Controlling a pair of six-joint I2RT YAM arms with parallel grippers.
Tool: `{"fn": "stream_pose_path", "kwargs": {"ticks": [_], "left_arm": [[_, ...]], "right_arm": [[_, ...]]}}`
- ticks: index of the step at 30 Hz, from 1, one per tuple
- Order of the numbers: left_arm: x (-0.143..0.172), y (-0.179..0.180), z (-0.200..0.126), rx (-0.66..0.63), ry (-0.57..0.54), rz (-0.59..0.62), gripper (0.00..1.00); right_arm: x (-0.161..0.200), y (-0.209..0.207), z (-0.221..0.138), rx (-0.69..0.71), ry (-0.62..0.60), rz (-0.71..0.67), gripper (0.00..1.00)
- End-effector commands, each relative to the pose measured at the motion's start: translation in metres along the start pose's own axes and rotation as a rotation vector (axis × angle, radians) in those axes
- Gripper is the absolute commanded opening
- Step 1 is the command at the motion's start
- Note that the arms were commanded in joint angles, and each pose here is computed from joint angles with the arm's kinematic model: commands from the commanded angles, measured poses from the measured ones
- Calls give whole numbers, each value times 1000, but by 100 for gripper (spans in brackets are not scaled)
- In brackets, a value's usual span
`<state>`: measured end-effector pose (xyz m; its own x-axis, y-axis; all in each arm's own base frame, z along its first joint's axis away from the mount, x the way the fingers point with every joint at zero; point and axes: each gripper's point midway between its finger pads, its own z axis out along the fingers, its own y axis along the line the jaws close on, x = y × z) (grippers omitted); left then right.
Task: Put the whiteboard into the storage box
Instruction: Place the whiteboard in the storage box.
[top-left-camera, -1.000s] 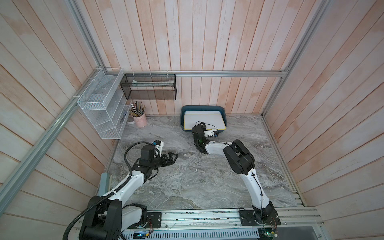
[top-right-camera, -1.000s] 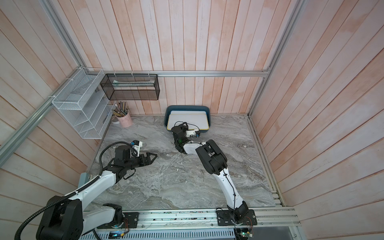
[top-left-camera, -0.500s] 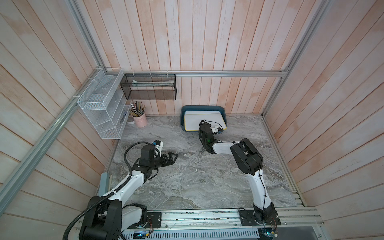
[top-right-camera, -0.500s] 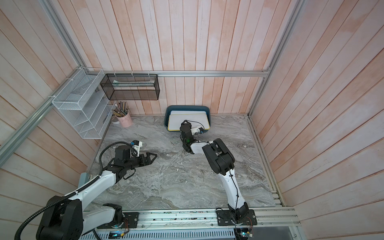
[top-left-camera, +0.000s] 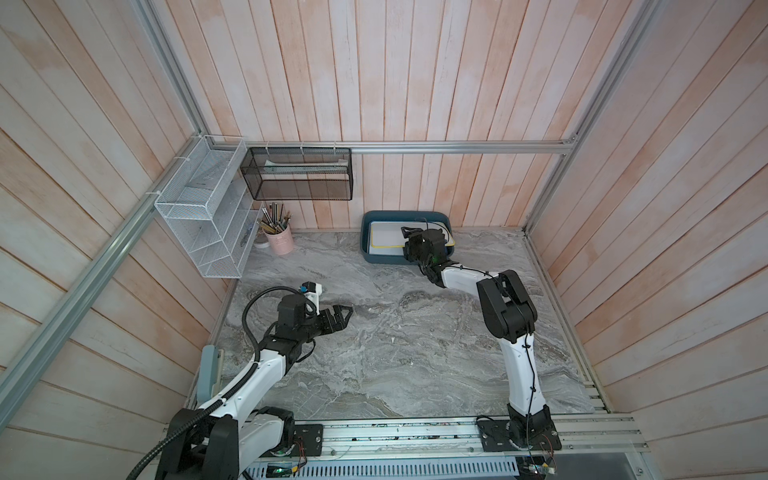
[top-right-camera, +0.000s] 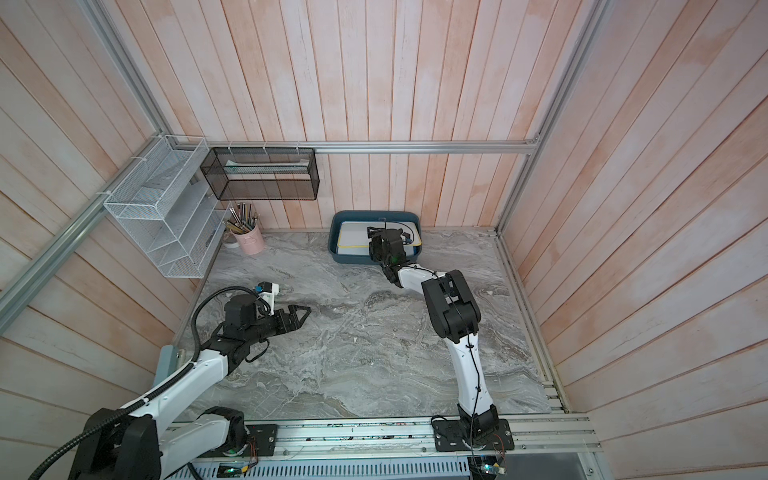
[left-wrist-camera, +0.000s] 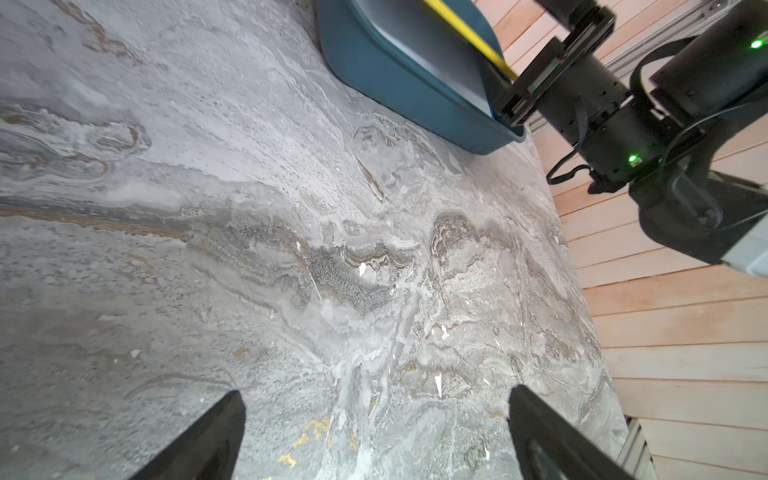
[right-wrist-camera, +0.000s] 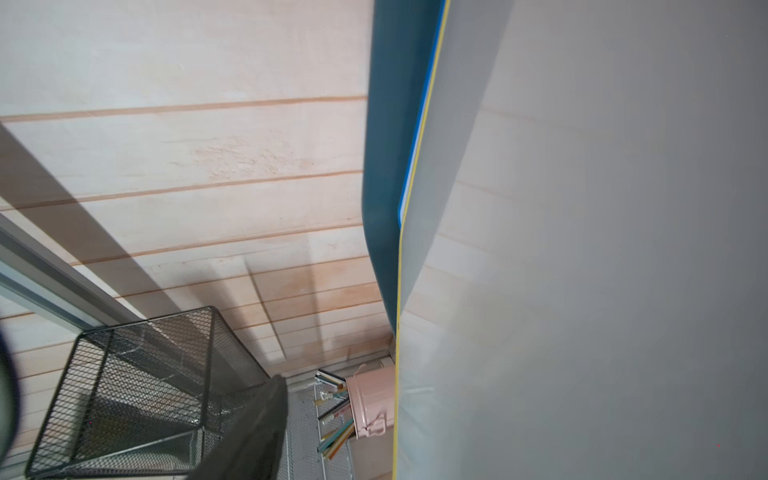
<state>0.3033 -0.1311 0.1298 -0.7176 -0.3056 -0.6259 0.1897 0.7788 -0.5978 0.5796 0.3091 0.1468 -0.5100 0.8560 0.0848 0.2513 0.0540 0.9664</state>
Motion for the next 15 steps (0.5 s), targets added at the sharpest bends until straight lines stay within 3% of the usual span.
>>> {"fn": "stream_pose_path", "kwargs": {"ticks": [1, 6, 15], "left_arm": [[0, 7, -7, -26, -46, -26, 100], [7, 16, -12, -62, -62, -28, 100], [4, 20, -12, -83, -77, -22, 100]], "right_arm": [[32, 27, 8, -15, 160, -58, 63], [51, 45, 7, 36, 273, -119, 65], [47, 52, -21, 28, 289, -120, 64]]}}
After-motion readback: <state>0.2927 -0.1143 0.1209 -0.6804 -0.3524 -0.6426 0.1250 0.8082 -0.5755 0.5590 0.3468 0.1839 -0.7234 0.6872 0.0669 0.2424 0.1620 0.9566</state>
